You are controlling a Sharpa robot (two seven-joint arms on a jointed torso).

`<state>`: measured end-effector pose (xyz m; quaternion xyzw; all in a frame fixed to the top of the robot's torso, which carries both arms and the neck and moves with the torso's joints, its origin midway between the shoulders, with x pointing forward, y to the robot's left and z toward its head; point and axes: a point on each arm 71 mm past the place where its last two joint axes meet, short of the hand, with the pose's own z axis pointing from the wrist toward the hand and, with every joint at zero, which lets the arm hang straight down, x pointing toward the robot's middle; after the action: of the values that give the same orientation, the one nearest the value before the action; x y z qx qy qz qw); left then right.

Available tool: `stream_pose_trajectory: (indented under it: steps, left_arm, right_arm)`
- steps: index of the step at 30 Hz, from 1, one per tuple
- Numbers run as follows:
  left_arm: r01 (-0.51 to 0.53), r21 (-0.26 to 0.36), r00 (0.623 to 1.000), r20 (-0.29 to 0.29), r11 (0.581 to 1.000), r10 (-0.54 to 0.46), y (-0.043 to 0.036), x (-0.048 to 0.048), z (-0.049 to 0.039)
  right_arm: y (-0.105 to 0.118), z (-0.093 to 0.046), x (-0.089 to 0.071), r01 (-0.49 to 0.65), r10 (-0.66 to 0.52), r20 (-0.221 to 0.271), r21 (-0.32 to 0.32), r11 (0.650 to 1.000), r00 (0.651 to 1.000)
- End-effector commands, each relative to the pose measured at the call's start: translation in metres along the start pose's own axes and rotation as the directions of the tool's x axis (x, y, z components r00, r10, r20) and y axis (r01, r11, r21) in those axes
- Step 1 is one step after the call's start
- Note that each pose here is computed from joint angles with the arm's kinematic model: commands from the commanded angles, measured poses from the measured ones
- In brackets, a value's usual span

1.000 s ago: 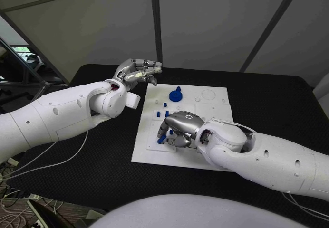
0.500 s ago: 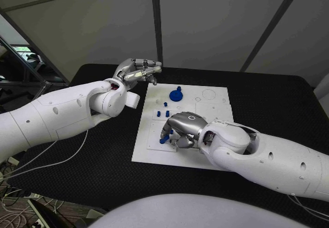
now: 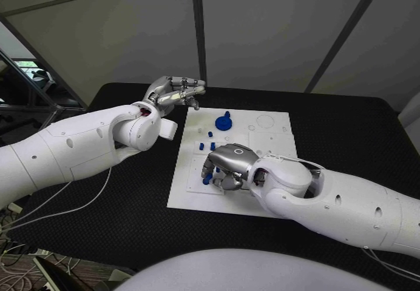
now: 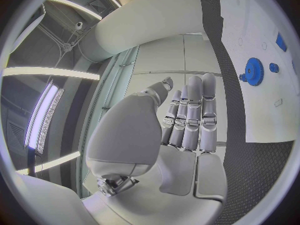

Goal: Assemble the parts on the task board

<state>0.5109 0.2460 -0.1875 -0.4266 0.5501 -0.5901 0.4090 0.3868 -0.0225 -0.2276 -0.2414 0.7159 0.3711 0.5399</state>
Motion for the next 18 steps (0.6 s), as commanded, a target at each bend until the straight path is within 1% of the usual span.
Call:
stream_pose_trajectory:
  steps: [1,3,9,18]
  left_arm:
    - [0.006,0.003,1.0,-0.012,1.0,-0.006,-0.0014,0.0012,0.0003]
    - [0.006,0.003,1.0,-0.011,1.0,-0.006,-0.0014,0.001,0.0002]
    - [0.006,0.003,1.0,-0.011,1.0,-0.006,-0.0014,0.0008,0.0003]
    - [0.006,0.003,1.0,-0.011,1.0,-0.006,-0.0013,0.0007,0.0004]
  right_arm:
    - [0.0009,0.0018,0.0041,0.039,-0.038,-0.045,0.016,0.999,0.998]
    - [0.0021,0.0028,0.0045,0.049,-0.048,-0.051,0.018,0.999,0.998]
    - [0.0053,0.0037,0.0041,0.062,-0.062,-0.047,0.012,0.998,0.997]
    - [0.0069,0.004,0.0024,0.06,-0.06,-0.019,0.004,0.998,0.998]
